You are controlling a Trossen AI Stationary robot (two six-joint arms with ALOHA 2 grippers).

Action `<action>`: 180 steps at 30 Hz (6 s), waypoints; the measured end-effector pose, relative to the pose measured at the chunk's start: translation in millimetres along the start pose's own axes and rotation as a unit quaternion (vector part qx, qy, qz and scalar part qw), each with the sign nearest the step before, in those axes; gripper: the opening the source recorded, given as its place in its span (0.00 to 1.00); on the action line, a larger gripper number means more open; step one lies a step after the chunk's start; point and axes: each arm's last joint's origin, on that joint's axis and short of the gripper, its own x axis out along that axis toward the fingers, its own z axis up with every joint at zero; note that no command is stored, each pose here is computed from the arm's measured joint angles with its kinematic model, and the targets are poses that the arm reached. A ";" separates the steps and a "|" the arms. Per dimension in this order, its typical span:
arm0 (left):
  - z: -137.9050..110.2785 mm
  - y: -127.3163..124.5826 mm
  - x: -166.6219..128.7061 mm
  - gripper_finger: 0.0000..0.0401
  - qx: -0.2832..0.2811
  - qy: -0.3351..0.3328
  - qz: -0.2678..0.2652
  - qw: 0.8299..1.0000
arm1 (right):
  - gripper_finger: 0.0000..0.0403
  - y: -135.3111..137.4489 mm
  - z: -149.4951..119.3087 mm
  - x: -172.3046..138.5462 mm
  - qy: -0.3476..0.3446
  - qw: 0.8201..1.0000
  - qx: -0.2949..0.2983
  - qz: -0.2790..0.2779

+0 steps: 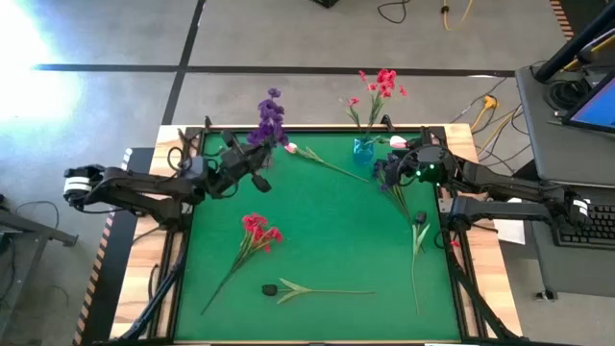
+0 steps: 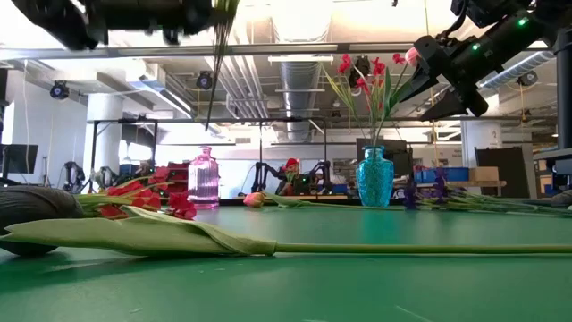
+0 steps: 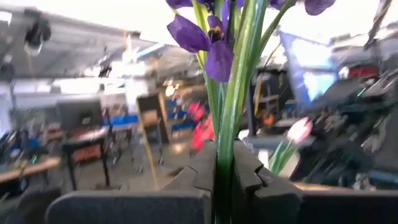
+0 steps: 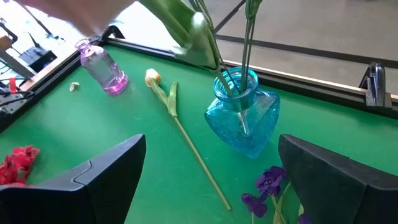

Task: Sort flowers into vase by color
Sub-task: Put the left violet flowers into the violet vase, then put the right black flower into the violet vase

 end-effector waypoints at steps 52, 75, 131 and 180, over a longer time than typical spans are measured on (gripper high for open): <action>-46.0 127.3 24.1 0.00 -0.092 -0.043 0.052 0.993 | 0.89 3.7 7.0 -0.2 -0.038 0.999 0.001 0.017; -61.0 124.1 24.0 0.18 -0.135 0.037 0.021 0.990 | 0.89 3.7 6.8 -0.1 -0.037 0.999 -0.001 0.018; 3.2 73.9 -63.3 0.50 -0.188 0.391 -0.040 0.900 | 0.89 80.6 -14.5 -38.3 0.504 0.854 0.083 -0.101; -33.7 27.2 -60.8 0.50 -0.292 0.342 -0.082 0.889 | 0.53 51.5 -176.8 -55.3 0.503 0.837 0.096 -0.194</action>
